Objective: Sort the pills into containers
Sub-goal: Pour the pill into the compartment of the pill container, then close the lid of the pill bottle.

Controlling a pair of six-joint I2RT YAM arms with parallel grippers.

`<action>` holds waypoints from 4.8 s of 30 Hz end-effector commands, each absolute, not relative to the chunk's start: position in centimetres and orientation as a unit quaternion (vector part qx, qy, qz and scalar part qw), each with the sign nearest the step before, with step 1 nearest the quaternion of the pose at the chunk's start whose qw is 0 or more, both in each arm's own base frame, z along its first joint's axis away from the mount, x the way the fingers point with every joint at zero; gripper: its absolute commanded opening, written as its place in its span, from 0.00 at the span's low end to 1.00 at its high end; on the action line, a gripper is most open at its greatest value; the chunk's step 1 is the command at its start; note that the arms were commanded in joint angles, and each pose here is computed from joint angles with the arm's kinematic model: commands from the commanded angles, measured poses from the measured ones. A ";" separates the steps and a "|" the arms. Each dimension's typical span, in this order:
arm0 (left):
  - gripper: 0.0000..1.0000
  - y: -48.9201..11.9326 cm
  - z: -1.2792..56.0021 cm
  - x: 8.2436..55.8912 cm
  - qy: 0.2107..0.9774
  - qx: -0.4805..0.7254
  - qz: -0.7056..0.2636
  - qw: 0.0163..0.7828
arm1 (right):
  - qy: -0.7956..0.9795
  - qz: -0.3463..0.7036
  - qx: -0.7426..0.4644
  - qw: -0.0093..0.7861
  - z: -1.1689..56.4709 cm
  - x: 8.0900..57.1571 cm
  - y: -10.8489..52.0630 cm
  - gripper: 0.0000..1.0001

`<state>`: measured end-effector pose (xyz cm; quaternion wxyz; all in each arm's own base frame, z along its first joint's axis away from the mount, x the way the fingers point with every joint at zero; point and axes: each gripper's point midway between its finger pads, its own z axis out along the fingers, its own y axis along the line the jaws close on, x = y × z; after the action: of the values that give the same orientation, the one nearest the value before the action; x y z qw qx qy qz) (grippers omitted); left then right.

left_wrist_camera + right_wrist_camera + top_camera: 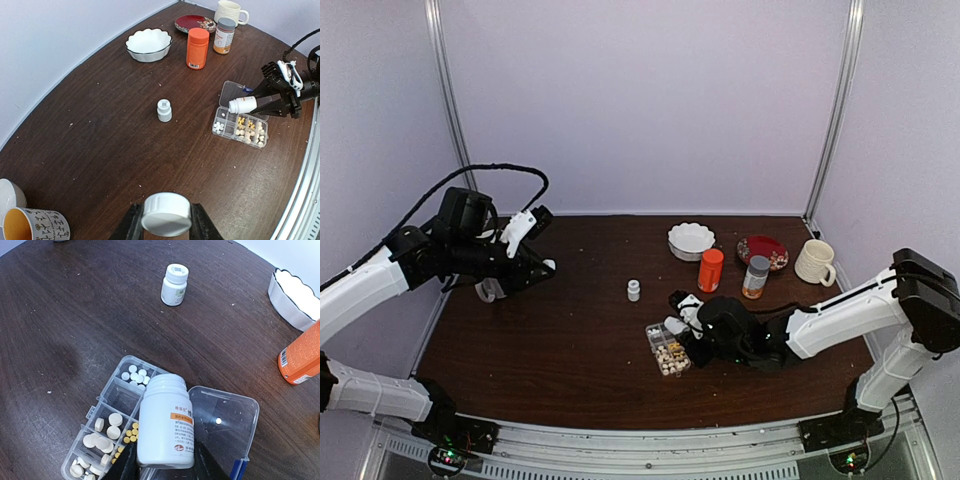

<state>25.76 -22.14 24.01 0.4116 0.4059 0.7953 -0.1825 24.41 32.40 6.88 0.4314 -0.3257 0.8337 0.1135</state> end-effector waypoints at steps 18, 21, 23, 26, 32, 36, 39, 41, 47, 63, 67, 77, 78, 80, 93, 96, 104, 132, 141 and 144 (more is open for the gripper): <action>0.00 -22.5 25.5 26.3 0.785 0.409 -0.185 0.426 | 0.831 0.128 -0.315 0.440 7.6 24.6 32.7 0.00; 0.00 -22.5 25.4 26.3 0.785 0.410 -0.185 0.426 | 0.838 0.103 -0.320 0.431 7.3 25.0 32.6 0.00; 0.00 -22.5 25.4 26.3 0.786 0.410 -0.185 0.425 | 0.839 0.104 -0.324 0.424 6.9 24.8 32.5 0.00; 0.00 -22.5 25.4 26.3 0.785 0.410 -0.186 0.424 | 0.834 0.115 -0.319 0.435 7.3 24.8 32.5 0.00; 0.00 -22.5 25.3 26.3 0.786 0.411 -0.187 0.422 | 0.834 0.117 -0.317 0.437 7.3 24.7 32.5 0.00; 0.00 -22.6 25.3 26.3 0.786 0.410 -0.187 0.423 | 0.839 0.112 -0.318 0.428 7.1 24.8 32.6 0.00; 0.00 -22.6 25.2 26.3 0.787 0.411 -0.187 0.421 | 0.836 0.111 -0.315 0.436 7.4 25.0 32.5 0.00; 0.00 -22.5 25.2 26.3 0.787 0.410 -0.186 0.421 | 0.843 0.092 -0.324 0.419 6.8 25.1 32.4 0.00; 0.00 -22.6 25.2 26.4 0.787 0.411 -0.186 0.421 | 0.843 0.092 -0.324 0.419 6.8 25.1 32.4 0.00; 0.00 -22.7 25.2 26.4 0.787 0.412 -0.188 0.419 | 0.837 0.117 -0.310 0.435 7.3 25.0 32.4 0.00; 0.00 -22.7 25.1 26.4 0.788 0.412 -0.187 0.418 | 0.837 0.119 -0.306 0.438 7.5 25.1 32.3 0.00; 0.00 -22.6 24.8 26.5 0.790 0.412 -0.184 0.415 | 0.817 0.143 -0.292 0.476 9.4 24.9 31.5 0.00; 0.00 -22.6 24.8 26.5 0.790 0.412 -0.184 0.414 | 0.814 0.148 -0.290 0.481 9.7 24.8 31.4 0.00; 0.00 -22.7 24.7 26.5 0.791 0.412 -0.184 0.414 | 0.806 0.158 -0.288 0.492 10.4 24.5 31.2 0.00; 0.00 -23.2 24.9 26.8 0.799 0.411 -0.194 0.394 | 0.692 0.231 -0.271 0.628 22.0 22.9 29.2 0.00; 0.00 -23.4 25.6 26.7 0.803 0.409 -0.199 0.386 | 0.656 0.231 -0.273 0.664 25.6 22.4 28.3 0.00; 0.00 -24.4 28.6 25.8 0.802 0.393 -0.245 0.377 | 0.555 0.246 -0.267 0.749 35.6 20.3 26.1 0.00; 0.00 -29.3 45.9 16.6 0.664 0.343 -0.572 0.338 | 0.318 0.348 -0.337 0.815 48.5 15.0 31.7 0.00; 0.00 -31.6 47.4 14.4 0.627 0.371 -0.609 0.314 | 0.341 0.358 -0.407 0.768 45.8 14.8 37.5 0.00; 0.00 -32.1 47.4 14.3 0.624 0.374 -0.611 0.312 | 0.344 0.353 -0.426 0.759 45.2 14.4 38.6 0.00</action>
<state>14.95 -31.58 44.92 0.2955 0.3602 0.6605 -0.5888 15.78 37.75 44.16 0.7629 -0.4030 0.3641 0.3508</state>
